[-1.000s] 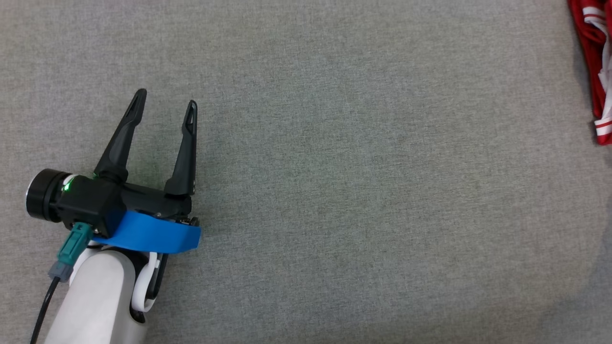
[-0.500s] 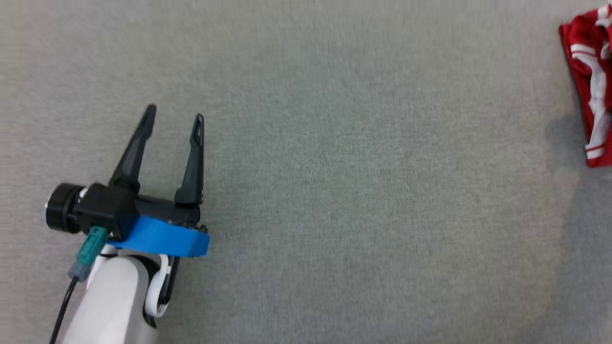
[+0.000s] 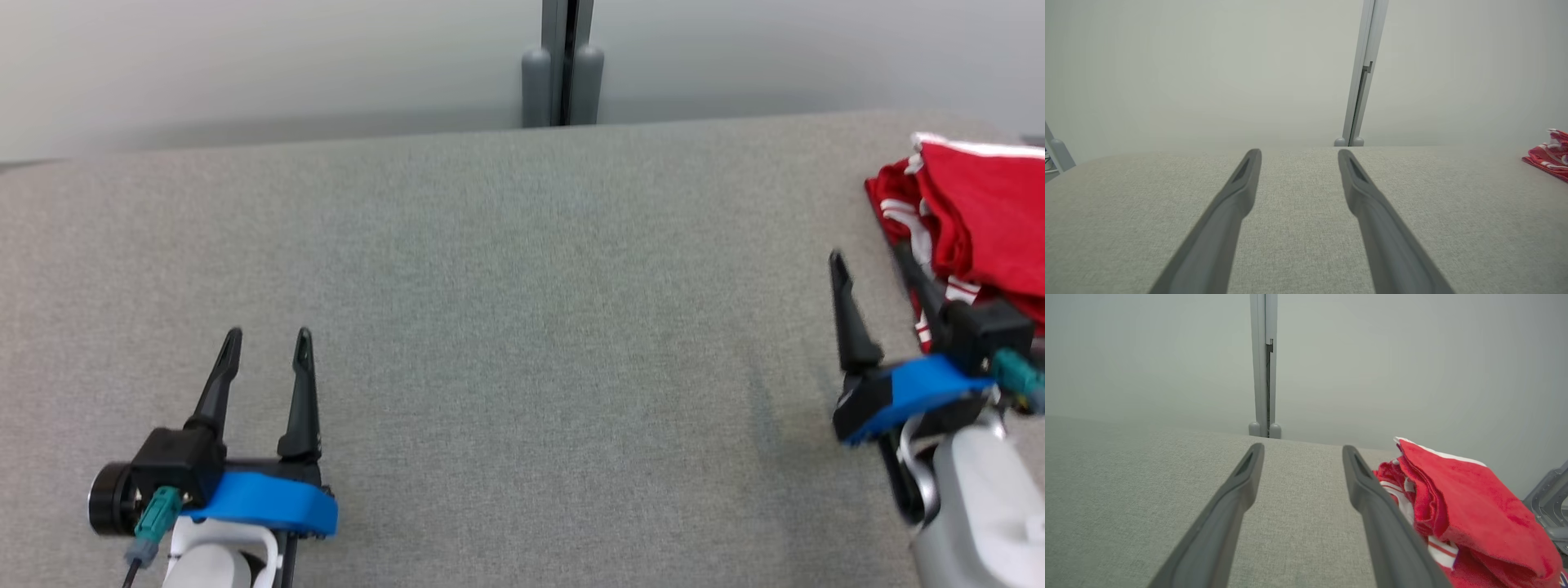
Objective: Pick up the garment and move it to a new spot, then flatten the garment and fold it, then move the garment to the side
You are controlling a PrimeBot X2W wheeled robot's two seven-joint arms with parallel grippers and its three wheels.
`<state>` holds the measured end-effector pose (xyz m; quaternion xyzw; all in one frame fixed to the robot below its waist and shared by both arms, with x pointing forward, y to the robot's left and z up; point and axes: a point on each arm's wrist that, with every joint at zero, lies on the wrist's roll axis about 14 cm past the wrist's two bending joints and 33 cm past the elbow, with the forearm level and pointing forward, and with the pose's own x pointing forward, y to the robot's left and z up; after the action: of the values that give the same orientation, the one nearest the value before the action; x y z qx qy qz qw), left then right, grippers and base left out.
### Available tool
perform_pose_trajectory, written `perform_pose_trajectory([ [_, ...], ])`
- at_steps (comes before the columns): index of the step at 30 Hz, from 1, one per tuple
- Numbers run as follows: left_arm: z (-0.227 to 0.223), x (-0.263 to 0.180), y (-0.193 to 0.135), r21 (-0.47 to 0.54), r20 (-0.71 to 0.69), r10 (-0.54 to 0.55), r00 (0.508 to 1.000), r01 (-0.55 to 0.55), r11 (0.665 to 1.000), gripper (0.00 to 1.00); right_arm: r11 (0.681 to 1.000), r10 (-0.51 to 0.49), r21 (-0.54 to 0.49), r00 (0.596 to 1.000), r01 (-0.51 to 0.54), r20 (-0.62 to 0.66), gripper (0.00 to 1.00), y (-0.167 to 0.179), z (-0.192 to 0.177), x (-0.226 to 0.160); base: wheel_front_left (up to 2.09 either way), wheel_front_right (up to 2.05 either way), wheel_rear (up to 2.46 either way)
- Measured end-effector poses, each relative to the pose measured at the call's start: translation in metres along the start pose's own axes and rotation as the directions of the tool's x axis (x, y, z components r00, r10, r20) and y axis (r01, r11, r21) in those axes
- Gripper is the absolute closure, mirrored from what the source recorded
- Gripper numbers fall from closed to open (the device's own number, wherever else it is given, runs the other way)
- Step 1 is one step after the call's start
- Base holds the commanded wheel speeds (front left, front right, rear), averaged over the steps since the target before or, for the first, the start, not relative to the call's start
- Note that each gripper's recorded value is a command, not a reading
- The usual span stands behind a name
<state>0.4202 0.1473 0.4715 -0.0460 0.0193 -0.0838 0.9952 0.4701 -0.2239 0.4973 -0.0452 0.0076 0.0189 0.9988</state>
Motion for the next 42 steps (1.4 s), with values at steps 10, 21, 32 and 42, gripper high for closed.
perform_pose_trajectory([
  [10,0.004,-0.040,0.015,-0.028,0.006,0.085,0.996,-0.084,0.996,0.00,0.992,-0.017,0.127,0.999,0.013,0.030,0.00,0.022,0.014,-0.058,0.00,0.00,0.00],
  [21,-0.008,-0.065,0.025,-0.039,-0.032,0.127,0.991,-0.128,0.991,0.00,0.990,-0.031,0.140,0.999,0.029,0.012,0.00,0.026,0.008,-0.093,0.00,0.00,0.00],
  [32,-0.008,-0.067,0.023,-0.046,-0.030,0.119,0.992,-0.120,0.992,0.00,0.985,-0.027,0.172,1.000,0.026,0.005,0.00,0.028,0.007,-0.104,0.00,0.00,0.00],
  [42,-0.011,-0.065,0.022,-0.043,-0.040,0.110,0.993,-0.112,0.993,0.00,0.981,-0.036,0.190,0.999,0.036,-0.001,0.00,0.026,0.004,-0.107,0.00,0.00,0.00],
])
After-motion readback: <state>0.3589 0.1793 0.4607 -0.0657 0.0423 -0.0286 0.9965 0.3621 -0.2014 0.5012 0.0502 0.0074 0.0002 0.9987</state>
